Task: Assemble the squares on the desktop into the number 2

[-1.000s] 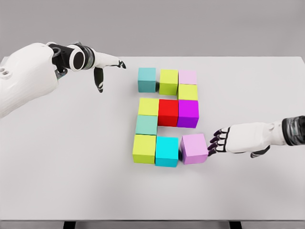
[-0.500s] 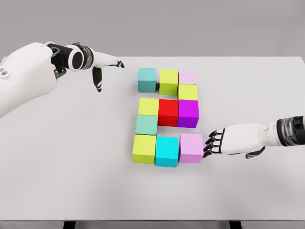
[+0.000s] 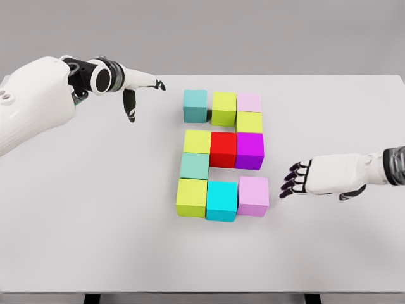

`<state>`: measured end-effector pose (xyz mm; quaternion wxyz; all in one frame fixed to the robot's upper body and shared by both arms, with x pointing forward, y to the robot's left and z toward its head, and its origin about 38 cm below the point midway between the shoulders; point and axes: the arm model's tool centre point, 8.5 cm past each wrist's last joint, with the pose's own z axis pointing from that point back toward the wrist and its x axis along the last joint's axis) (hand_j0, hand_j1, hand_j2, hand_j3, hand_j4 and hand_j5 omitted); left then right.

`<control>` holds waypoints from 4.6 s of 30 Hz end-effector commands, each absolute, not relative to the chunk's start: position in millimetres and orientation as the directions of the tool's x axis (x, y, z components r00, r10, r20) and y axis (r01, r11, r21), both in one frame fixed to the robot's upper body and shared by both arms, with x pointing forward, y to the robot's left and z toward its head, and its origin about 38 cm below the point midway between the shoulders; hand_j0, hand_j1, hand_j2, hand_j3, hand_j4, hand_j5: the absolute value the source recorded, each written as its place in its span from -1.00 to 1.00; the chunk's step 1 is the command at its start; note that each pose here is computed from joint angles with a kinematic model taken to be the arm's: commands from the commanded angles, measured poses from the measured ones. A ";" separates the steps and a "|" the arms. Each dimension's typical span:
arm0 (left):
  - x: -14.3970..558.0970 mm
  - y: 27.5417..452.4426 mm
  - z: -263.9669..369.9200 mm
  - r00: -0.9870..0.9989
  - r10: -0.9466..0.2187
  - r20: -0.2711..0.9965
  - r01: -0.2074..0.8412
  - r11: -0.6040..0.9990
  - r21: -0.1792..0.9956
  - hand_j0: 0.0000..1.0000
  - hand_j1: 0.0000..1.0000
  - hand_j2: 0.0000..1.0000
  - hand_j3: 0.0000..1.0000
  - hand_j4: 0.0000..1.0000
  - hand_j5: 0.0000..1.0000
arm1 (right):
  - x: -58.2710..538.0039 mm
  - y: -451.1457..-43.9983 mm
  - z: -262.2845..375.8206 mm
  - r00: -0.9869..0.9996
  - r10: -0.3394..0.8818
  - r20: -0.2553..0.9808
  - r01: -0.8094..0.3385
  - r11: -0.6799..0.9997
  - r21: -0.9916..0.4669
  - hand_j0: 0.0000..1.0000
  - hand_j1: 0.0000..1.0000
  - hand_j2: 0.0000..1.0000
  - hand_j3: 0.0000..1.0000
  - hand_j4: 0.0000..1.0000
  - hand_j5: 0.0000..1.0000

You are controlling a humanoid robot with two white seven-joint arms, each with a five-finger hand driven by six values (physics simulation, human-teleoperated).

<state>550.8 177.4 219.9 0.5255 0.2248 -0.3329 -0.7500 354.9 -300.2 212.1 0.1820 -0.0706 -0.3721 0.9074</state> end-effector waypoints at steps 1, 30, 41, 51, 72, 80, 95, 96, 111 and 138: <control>551.0 177.4 220.1 -0.348 -0.937 0.011 0.637 -0.228 0.737 1.00 1.00 1.00 1.00 1.00 1.00 | 355.5 -303.1 213.9 -0.920 0.392 0.005 -0.283 -0.654 -0.701 1.00 1.00 1.00 1.00 1.00 1.00; 551.8 177.7 219.7 -0.348 -0.938 -0.002 0.631 -0.236 0.739 1.00 1.00 1.00 1.00 1.00 1.00 | 372.1 -279.1 238.8 -0.929 0.367 -0.048 -0.197 -0.599 -0.776 1.00 1.00 1.00 1.00 1.00 1.00; 560.7 178.8 203.3 -0.306 -0.952 -0.027 0.652 -0.231 0.722 1.00 1.00 1.00 1.00 1.00 1.00 | 368.7 -279.4 230.6 -0.930 0.368 -0.028 -0.215 -0.600 -0.770 1.00 1.00 1.00 1.00 1.00 1.00; 567.8 183.1 189.0 -0.271 -0.960 -0.076 0.661 -0.243 0.710 1.00 1.00 1.00 1.00 1.00 1.00 | 368.3 -276.2 229.2 -0.932 0.361 -0.023 -0.213 -0.598 -0.773 1.00 1.00 1.00 1.00 1.00 1.00; 572.5 163.9 181.2 -0.311 -0.947 -0.081 0.659 -0.276 0.700 1.00 1.00 1.00 1.00 1.00 1.00 | 384.6 -284.3 221.3 -0.914 0.400 -0.062 -0.218 -0.616 -0.757 1.00 1.00 1.00 1.00 1.00 1.00; 574.1 156.3 174.6 -0.301 -0.950 -0.080 0.670 -0.270 0.692 1.00 1.00 1.00 1.00 1.00 1.00 | 371.4 -268.2 221.6 -0.938 0.341 -0.060 -0.179 -0.625 -0.760 1.00 1.00 1.00 1.00 1.00 1.00; 576.4 143.9 168.1 -0.301 -0.947 -0.113 0.667 -0.294 0.685 1.00 1.00 1.00 1.00 1.00 1.00 | 389.5 -289.2 212.6 -0.907 0.416 -0.073 -0.231 -0.633 -0.739 1.00 1.00 1.00 1.00 1.00 1.00; 575.9 143.6 166.2 -0.301 -0.947 -0.114 0.669 -0.295 0.683 1.00 1.00 1.00 1.00 1.00 1.00 | 389.6 -289.4 212.4 -0.907 0.415 -0.077 -0.229 -0.636 -0.737 1.00 1.00 1.00 1.00 1.00 1.00; 575.3 149.3 198.3 -0.446 -0.895 -0.002 0.604 -0.303 0.737 1.00 1.00 1.00 1.00 1.00 1.00 | 387.7 -278.3 202.1 -0.919 0.388 -0.068 -0.219 -0.648 -0.730 1.00 1.00 1.00 1.00 1.00 1.00; 569.2 137.2 188.2 -0.480 -0.877 0.002 0.602 -0.328 0.728 1.00 1.00 1.00 1.00 1.00 1.00 | 404.8 -300.4 229.5 -0.878 0.463 -0.118 -0.220 -0.610 -0.761 1.00 1.00 1.00 1.00 1.00 1.00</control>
